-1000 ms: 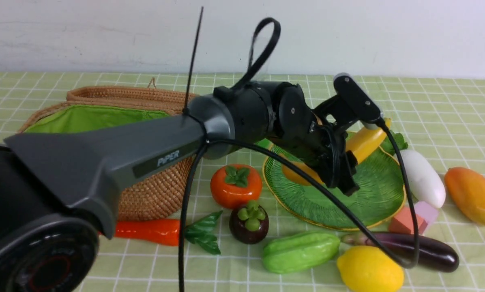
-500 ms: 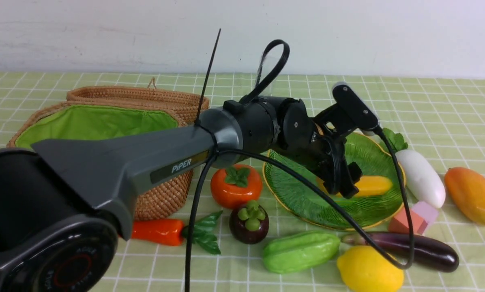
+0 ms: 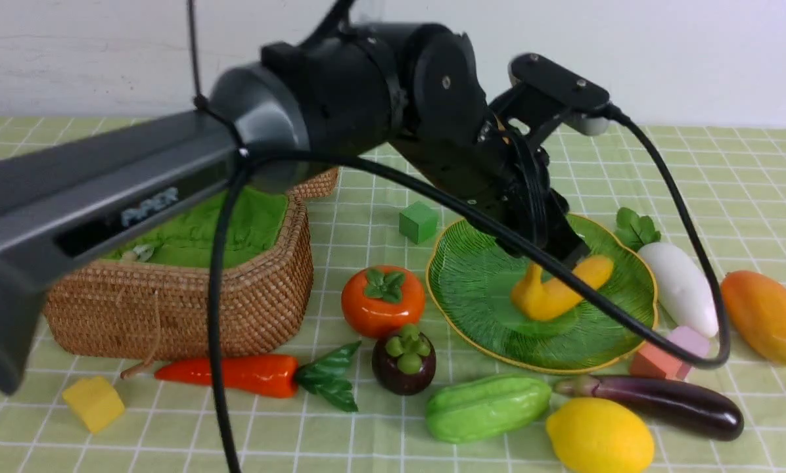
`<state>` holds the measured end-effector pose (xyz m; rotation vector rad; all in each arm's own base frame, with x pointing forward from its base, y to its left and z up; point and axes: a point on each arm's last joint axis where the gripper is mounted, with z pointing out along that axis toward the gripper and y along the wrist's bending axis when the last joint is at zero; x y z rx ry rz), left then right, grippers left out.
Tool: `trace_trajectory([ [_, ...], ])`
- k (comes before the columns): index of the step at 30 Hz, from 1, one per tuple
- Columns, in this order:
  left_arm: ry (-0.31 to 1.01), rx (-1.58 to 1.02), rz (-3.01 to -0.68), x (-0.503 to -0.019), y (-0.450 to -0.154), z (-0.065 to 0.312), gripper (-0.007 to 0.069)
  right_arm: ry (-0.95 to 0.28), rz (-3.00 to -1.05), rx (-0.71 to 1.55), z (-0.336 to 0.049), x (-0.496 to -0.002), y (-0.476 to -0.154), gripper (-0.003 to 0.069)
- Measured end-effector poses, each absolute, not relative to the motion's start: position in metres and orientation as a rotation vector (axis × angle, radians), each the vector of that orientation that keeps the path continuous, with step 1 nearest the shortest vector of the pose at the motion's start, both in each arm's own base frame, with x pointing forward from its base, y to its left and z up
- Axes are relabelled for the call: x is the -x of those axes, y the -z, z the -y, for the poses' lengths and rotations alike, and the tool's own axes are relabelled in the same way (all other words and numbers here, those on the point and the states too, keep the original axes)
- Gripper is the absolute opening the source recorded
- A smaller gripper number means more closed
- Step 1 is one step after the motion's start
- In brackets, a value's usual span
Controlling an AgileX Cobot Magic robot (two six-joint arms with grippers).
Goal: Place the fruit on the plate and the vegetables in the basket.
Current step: Use the left arm to grab a carrot and put it into the left basket
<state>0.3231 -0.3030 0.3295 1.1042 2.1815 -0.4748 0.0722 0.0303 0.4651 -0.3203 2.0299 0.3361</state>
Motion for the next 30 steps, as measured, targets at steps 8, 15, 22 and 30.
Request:
trace_trajectory([
  [8,0.443,-1.144,-2.285,-0.279,-0.372,0.264,-0.0013,-0.386,-2.061,0.381,-0.035,-0.068,-0.462,0.0107],
  [15,0.378,-1.161,-2.372,-0.230,-0.356,0.217,-0.0013,-0.427,-2.082,0.459,-0.039,-0.064,-0.460,0.0110],
  [22,0.252,-1.179,-2.435,-0.187,-0.316,0.170,-0.0013,-0.446,-2.088,0.533,-0.043,-0.061,-0.458,0.0110],
  [30,0.090,-1.171,-2.489,-0.179,-0.285,0.134,-0.0013,-0.514,-2.035,0.803,-0.070,-0.060,-0.457,0.0114],
])
